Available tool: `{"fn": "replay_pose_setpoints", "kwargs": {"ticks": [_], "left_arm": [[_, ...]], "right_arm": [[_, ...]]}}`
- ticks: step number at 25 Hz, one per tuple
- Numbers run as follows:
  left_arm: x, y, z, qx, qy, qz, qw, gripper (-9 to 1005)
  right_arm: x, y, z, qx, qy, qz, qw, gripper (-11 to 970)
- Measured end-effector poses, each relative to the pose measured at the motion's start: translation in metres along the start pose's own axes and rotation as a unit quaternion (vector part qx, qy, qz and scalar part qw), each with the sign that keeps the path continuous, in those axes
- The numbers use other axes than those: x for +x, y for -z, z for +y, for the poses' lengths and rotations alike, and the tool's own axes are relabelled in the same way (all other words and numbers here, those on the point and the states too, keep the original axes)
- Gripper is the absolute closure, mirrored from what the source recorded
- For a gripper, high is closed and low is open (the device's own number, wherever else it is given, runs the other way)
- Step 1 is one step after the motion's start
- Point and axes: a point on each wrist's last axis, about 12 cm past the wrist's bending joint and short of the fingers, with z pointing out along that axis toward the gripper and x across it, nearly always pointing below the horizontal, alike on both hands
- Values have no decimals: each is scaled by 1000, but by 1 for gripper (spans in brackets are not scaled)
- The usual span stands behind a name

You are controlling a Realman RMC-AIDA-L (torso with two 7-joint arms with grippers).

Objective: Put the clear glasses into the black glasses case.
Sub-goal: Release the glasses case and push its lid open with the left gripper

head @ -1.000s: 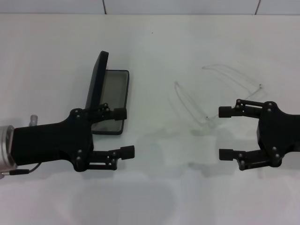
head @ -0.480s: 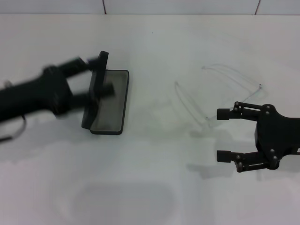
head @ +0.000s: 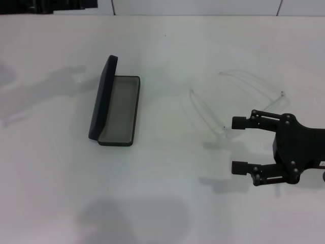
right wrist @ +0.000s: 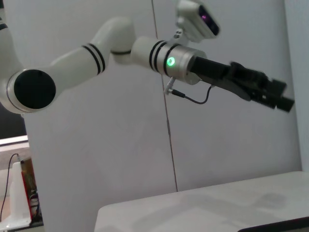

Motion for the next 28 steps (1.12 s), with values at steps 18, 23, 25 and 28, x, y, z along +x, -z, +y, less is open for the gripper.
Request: {"fn": "replay_pose_setpoints", "kwargs": {"ticks": [18, 23, 25, 28], "left_arm": [[-8, -119, -35, -239, -27, 337, 910, 200], [-4, -128, -33, -238, -29, 337, 911, 200], [-4, -131, -31, -237, -28, 332, 913, 201], [0, -134, -27, -240, -24, 330, 913, 201]], "right_arm": [[1, -2, 2, -11, -22, -12, 1000, 87], [3, -3, 3, -11, -25, -14, 1000, 87], [4, -3, 4, -11, -26, -15, 1000, 87], [4, -3, 3, -9, -26, -14, 1000, 87]]}}
